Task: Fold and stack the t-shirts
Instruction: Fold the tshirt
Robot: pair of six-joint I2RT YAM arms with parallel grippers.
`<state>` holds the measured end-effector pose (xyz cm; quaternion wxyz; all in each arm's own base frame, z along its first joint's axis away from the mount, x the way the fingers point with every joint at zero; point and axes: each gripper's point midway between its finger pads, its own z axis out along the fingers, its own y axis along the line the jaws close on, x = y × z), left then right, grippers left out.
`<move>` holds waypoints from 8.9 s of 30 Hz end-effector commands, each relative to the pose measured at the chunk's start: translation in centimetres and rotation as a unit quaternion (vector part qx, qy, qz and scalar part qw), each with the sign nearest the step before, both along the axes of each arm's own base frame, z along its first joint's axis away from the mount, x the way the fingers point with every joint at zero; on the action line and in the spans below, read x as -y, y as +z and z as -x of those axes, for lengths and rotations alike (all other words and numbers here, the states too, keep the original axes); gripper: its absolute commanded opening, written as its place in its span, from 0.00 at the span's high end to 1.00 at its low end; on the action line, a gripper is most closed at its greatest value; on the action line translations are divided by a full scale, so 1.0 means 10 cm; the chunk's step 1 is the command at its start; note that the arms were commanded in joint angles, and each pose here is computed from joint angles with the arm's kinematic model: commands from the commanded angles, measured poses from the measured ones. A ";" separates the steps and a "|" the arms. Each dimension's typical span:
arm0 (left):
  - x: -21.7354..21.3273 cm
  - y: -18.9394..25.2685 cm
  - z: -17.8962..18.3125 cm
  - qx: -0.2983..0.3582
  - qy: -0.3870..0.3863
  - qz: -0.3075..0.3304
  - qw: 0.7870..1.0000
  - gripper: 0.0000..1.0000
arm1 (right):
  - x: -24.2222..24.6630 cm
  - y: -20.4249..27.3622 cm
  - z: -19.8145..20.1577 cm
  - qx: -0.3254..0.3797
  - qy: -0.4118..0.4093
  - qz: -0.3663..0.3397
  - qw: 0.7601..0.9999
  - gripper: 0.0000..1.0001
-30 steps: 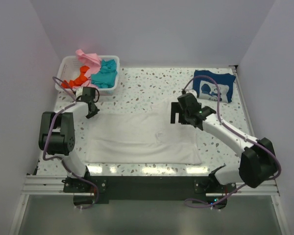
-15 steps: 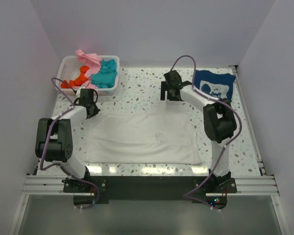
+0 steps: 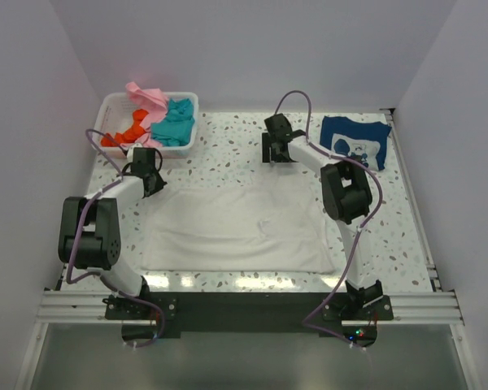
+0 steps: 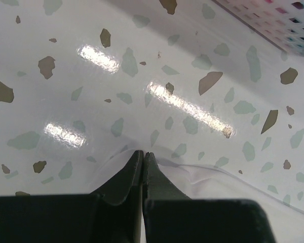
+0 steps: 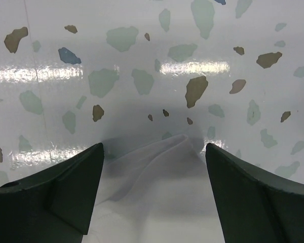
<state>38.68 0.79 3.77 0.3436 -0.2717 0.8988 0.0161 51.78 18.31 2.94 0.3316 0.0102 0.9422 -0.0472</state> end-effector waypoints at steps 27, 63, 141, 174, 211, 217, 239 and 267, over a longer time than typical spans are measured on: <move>-0.05 0.24 -0.08 0.040 0.001 -0.009 0.999 1.00 | 0.37 -0.06 0.22 -0.003 -0.059 0.031 0.998 1.00; -0.07 0.55 0.39 0.092 0.021 0.003 0.996 1.00 | 0.54 1.28 1.40 0.114 0.023 -0.088 0.989 1.00; 0.25 0.54 0.63 0.086 0.031 0.113 0.989 0.00 | -0.08 0.79 3.44 -0.107 0.207 -0.217 0.948 0.01; 0.66 -0.31 1.52 -0.036 0.001 0.153 0.988 0.00 | 0.31 -0.40 1.37 -0.162 -0.001 -0.178 0.971 0.01; 1.73 -0.48 2.85 -0.180 -0.063 0.258 0.947 0.00 | -0.59 -0.43 -0.40 -0.095 0.129 -0.269 0.950 0.01; 2.09 -0.39 2.98 -0.188 -0.110 0.250 0.943 0.00 | -0.65 -0.47 -0.50 -0.087 0.134 -0.279 0.947 0.01; 2.09 0.74 2.34 -0.005 -0.147 0.114 0.982 0.00 | -0.73 1.45 -0.63 0.074 0.228 -0.247 0.939 0.01; 1.41 0.48 1.84 -0.001 -0.132 0.086 0.988 0.00 | -1.12 0.86 3.64 -0.108 0.317 -0.324 0.885 0.01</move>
